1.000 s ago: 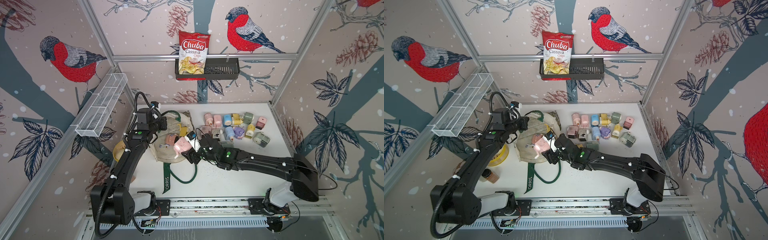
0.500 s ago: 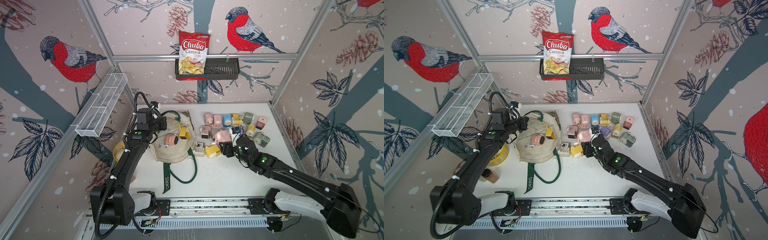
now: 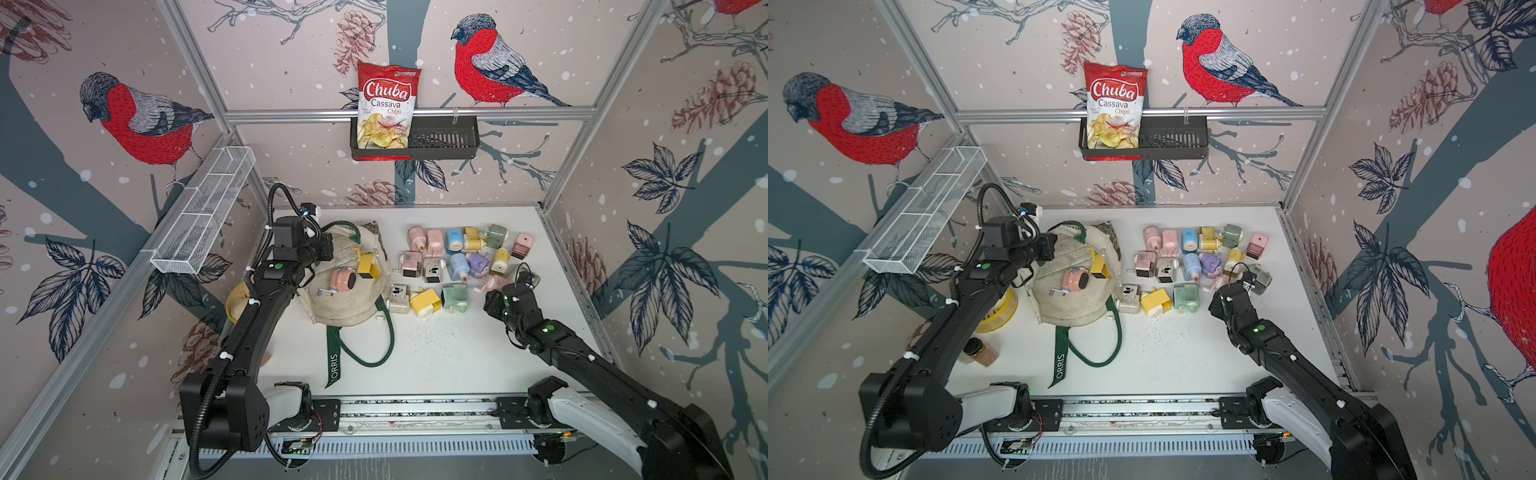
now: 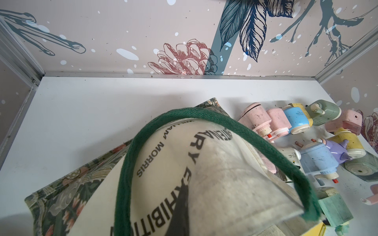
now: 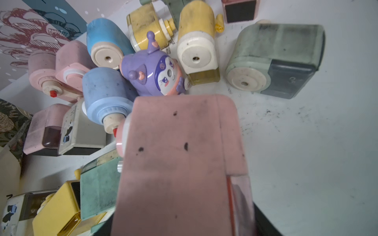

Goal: Take out the pencil sharpeners from the tote bags
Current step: Place the pencil sharpener at the center of the board.

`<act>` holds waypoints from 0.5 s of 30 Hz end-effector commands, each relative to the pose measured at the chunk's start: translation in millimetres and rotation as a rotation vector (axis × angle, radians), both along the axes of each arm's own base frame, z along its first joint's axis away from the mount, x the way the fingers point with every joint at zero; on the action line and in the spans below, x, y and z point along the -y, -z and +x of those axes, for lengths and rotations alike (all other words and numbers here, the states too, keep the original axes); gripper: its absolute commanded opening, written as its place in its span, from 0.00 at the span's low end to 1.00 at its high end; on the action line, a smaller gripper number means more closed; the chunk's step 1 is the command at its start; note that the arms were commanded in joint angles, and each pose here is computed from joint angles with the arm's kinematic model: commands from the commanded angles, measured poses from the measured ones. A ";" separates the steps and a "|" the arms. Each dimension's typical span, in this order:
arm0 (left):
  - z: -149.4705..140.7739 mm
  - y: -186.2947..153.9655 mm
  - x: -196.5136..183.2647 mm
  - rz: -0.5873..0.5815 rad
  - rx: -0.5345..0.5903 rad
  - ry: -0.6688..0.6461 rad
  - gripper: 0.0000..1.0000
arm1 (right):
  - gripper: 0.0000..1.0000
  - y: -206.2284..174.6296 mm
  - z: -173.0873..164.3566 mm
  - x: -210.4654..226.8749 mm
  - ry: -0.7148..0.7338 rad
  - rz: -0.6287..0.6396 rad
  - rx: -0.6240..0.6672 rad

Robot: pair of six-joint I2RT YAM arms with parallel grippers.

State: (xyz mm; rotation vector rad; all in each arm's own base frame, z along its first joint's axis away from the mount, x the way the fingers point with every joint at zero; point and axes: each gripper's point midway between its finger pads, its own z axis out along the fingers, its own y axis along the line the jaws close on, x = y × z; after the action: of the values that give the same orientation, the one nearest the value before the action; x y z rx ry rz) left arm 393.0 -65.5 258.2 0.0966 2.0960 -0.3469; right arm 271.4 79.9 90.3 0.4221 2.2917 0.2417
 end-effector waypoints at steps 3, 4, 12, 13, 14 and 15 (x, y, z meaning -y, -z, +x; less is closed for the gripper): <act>4.7 -13.0 -2.7 -0.008 0.048 -0.015 0.00 | 0.45 12.1 5.7 11.4 0.067 -0.016 -0.034; 4.6 -12.5 -2.7 -0.007 0.047 -0.016 0.00 | 0.46 14.6 6.6 15.8 0.086 -0.028 -0.036; 4.9 -11.9 -3.6 -0.005 0.046 -0.019 0.00 | 0.50 31.9 9.6 44.1 0.166 -0.118 -0.109; 4.9 -12.3 -3.4 -0.006 0.046 -0.018 0.00 | 0.50 32.5 10.6 47.7 0.170 -0.126 -0.109; 4.6 -12.1 -2.9 -0.008 0.045 -0.017 0.00 | 0.51 33.4 10.7 49.8 0.171 -0.131 -0.109; 4.7 -13.0 -2.8 -0.009 0.047 -0.016 0.00 | 0.51 35.4 10.6 53.0 0.182 -0.124 -0.113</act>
State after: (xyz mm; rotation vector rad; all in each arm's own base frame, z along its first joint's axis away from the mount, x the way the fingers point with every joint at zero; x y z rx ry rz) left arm 392.9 -65.5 258.3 0.0966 2.0960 -0.3469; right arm 276.3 35.4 50.9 0.5846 2.3803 0.0205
